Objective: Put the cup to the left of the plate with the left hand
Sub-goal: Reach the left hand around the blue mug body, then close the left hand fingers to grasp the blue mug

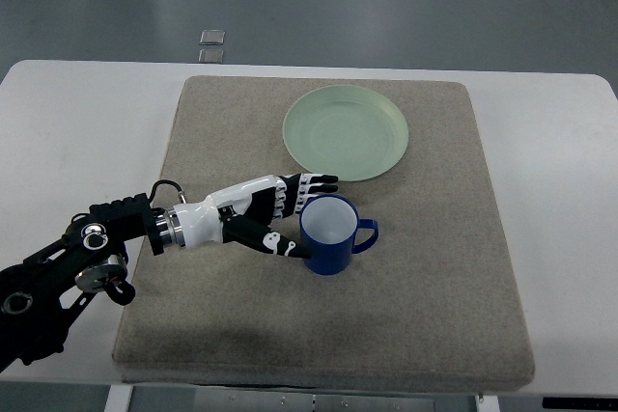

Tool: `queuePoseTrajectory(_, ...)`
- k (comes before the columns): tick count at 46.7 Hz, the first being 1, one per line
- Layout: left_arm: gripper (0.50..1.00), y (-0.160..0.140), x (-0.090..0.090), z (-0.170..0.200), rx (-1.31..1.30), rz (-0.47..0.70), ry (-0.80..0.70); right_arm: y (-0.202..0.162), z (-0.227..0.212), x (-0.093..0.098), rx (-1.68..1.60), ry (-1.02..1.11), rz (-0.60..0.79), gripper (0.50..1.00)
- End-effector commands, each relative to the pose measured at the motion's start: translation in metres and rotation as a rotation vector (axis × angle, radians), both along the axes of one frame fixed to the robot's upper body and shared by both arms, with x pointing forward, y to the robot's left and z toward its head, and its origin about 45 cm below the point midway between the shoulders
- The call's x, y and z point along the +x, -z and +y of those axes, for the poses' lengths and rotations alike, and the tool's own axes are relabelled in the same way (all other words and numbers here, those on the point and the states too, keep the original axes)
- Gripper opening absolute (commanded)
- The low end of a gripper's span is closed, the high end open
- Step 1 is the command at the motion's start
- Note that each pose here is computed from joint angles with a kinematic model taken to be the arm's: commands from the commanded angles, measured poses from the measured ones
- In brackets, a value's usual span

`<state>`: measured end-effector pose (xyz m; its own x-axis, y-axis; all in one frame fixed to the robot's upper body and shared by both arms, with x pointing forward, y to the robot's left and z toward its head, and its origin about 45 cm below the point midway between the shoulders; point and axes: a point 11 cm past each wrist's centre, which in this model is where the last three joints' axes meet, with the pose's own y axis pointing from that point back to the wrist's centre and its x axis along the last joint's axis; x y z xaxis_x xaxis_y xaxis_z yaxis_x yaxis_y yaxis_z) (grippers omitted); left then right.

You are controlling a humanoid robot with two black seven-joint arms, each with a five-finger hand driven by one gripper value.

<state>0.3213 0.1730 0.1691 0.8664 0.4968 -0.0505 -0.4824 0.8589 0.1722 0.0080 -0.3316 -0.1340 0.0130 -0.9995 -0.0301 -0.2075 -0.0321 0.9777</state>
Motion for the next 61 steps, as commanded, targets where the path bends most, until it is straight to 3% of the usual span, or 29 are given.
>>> queuePoseTrajectory(1,0.996,0.001,-0.001,-0.002,0.0,0.003,0.006,0.0,0.0,0.0,0.0,0.0,0.0,0.932)
queuePoseTrajectory(40,0.99,0.001,-0.003,-0.025,-0.01,-0.015,0.039,0.0,0.0,0.0,0.0,0.0,0.0,0.932)
queuePoseTrajectory(48,0.971,0.001,-0.003,-0.026,-0.004,-0.019,0.043,0.0,0.0,0.0,0.0,0.0,0.0,0.932)
queuePoseTrajectory(55,0.898,0.003,-0.004,-0.027,0.011,-0.023,0.051,0.0,0.0,0.0,0.0,0.0,0.0,0.932)
queuePoseTrajectory(61,0.883,0.004,-0.004,-0.027,0.01,-0.022,0.05,0.0,0.0,0.0,-0.001,0.0,0.0,0.932)
